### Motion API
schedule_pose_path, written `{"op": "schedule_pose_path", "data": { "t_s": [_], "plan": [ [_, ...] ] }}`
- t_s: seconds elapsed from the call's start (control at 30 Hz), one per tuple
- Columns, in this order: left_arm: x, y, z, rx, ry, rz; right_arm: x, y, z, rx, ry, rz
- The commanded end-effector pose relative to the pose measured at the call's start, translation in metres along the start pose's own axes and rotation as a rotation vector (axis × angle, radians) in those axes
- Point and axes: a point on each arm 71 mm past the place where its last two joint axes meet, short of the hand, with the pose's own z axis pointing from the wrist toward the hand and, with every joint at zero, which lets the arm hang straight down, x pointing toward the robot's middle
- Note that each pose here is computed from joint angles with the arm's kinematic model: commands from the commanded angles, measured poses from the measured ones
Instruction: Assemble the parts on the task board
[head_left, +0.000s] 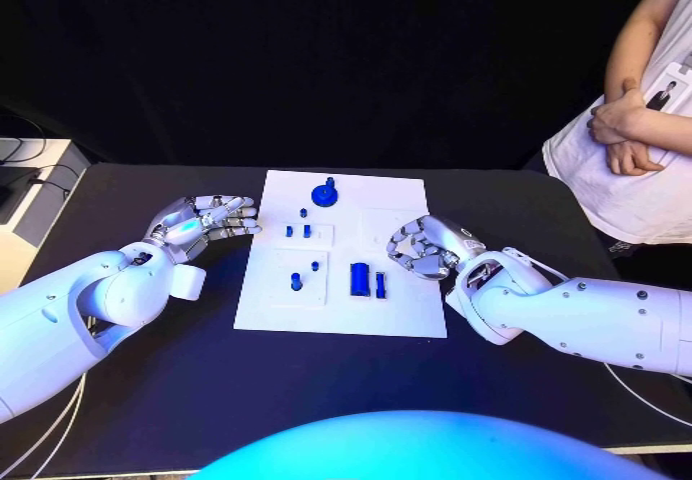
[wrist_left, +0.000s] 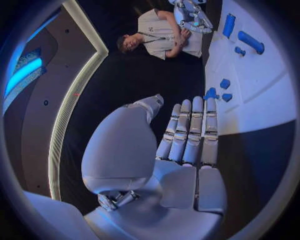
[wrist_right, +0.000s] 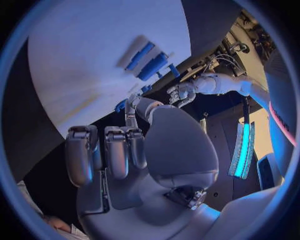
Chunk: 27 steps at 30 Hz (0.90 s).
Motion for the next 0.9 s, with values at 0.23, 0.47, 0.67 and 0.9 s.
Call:
{"op": "schedule_pose_path", "data": {
  "t_s": [0.23, 0.47, 0.67, 0.9],
  "plan": [
    [0.0009, -0.0022, 0.005, 0.072, -0.037, -0.013, -0.036, -0.027, 0.024, 0.072, -0.135, 0.31],
    [-0.0065, -0.0012, 0.0104, 0.092, -0.119, 0.009, -0.047, -0.047, 0.051, 0.089, -0.154, 0.442],
    [-0.0148, -0.0081, 0.0218, 0.124, -0.202, 0.031, -0.049, -0.055, 0.074, 0.086, -0.184, 0.519],
    [-0.0184, -0.0161, 0.0408, 0.162, -0.246, 0.031, -0.047, -0.06, 0.094, 0.071, -0.199, 0.572]
  ]
}}
